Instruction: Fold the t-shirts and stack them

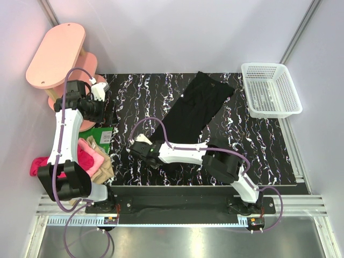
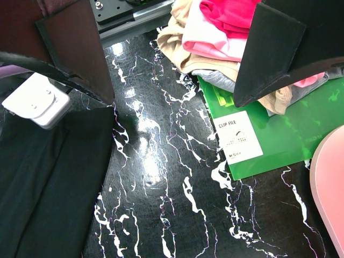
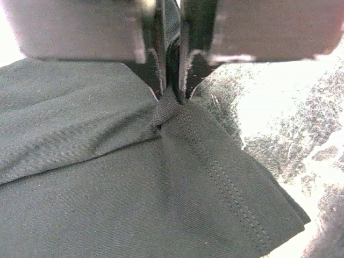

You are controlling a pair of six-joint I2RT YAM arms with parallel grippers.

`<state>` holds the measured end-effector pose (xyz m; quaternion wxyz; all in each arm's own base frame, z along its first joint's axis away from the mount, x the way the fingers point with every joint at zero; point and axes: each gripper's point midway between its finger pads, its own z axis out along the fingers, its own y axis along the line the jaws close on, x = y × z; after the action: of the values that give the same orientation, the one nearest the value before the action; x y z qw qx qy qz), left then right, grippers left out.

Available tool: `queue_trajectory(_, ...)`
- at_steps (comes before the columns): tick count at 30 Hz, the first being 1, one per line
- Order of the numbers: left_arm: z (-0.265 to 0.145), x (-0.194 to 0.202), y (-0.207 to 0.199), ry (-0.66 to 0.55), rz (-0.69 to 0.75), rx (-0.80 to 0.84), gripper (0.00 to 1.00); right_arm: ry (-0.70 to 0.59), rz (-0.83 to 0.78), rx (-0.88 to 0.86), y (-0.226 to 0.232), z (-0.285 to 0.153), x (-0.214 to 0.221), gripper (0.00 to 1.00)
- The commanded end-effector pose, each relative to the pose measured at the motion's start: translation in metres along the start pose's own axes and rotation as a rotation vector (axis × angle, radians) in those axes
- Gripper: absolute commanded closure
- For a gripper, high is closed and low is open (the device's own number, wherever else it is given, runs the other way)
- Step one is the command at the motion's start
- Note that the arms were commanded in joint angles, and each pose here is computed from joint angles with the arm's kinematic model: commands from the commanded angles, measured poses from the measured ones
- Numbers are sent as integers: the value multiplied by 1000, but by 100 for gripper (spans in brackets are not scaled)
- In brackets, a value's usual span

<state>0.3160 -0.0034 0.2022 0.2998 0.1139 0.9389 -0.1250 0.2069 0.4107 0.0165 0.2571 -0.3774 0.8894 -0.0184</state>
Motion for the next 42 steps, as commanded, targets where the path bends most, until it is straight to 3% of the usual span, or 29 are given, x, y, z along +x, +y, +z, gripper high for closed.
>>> queue_trajectory(1,-4,-8,0,-36,30,-3,1,119,19,-109,23,6,29,100)
queue_trajectory(6,-6,-10,-1,-44,33,0,1,60,-24,-165,41,-35,6,100)
queue_trajectory(12,-10,-11,-3,-56,46,-1,1,62,-126,-221,72,-90,10,100)
queue_trajectory(19,-11,-10,-4,-56,53,3,1,-47,-60,-240,60,-142,-14,100)
queue_trajectory(31,-10,-10,-1,-45,59,-4,1,-80,115,-149,-46,-136,-30,100)
queue_trajectory(42,-6,-10,1,-33,59,0,1,-64,173,-84,-124,-86,-46,100)
